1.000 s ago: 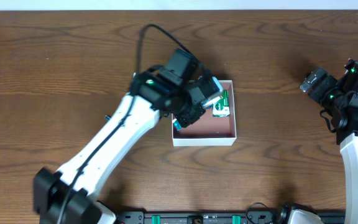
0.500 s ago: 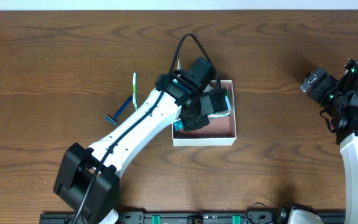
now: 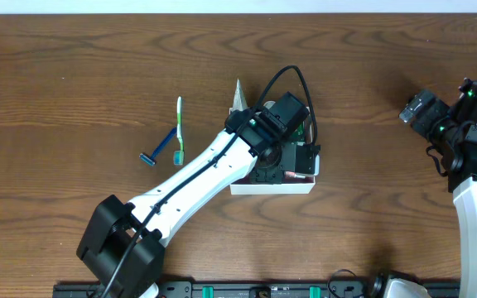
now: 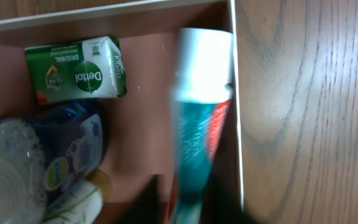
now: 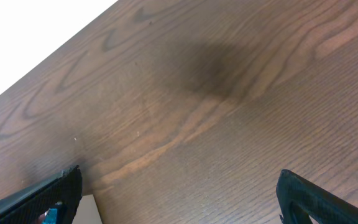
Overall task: Pack container
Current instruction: 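Carry the toothpaste into the box and lay it along the front, then move the left gripper down over the blue razor and grasp it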
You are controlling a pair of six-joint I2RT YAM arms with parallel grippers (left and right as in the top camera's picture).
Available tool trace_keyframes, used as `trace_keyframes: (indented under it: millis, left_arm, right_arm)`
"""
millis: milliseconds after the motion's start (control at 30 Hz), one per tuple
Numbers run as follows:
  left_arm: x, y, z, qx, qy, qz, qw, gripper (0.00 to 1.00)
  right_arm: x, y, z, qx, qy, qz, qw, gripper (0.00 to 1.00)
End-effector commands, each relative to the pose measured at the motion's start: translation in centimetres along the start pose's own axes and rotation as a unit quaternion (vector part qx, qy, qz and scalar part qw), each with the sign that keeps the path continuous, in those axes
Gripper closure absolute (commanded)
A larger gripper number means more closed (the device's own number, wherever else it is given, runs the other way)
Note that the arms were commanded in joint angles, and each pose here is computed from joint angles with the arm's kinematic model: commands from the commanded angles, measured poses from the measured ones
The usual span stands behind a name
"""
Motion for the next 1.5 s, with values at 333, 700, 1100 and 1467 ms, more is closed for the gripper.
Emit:
trace_keyframes:
  millis: [333,700,1100,1467]
  left_arm:
    - [3.9,0.5,-0.9,0.092,-0.027,-0.054,0.994,0.34]
    - [20.0,-1.7,1.4,0.264,-0.132,-0.258,0.920,0.33]
    - [20.0,0.1,17.8,0.589,0.021,-0.339,0.733,0.23]
    - [7.2,2.2,26.2,0.686,0.094,-0.153,0.705,0.23]
  right_arm:
    - [0.2,-0.1,-0.4,-0.010,-0.007,0.002,1.000,0.01]
    - [0.2,-0.1,-0.5,-0.010,-0.007,0.002,1.000,0.01]
    - [0.2,-0.1,-0.5,-0.010,-0.007,0.002,1.000,0.01]
    - [0.2,-0.1,-0.5,-0.010,-0.007,0.002,1.000,0.01]
Point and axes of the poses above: each gripper's point midway between its finger pads, its own x axis back along the fingers, its own y axis along the line the jaws close on, z = x × y, the point moved 3 cm from there along x, back along the fingers, and after that the axes turned 13 degrees about -x, right-handed, at the moved point
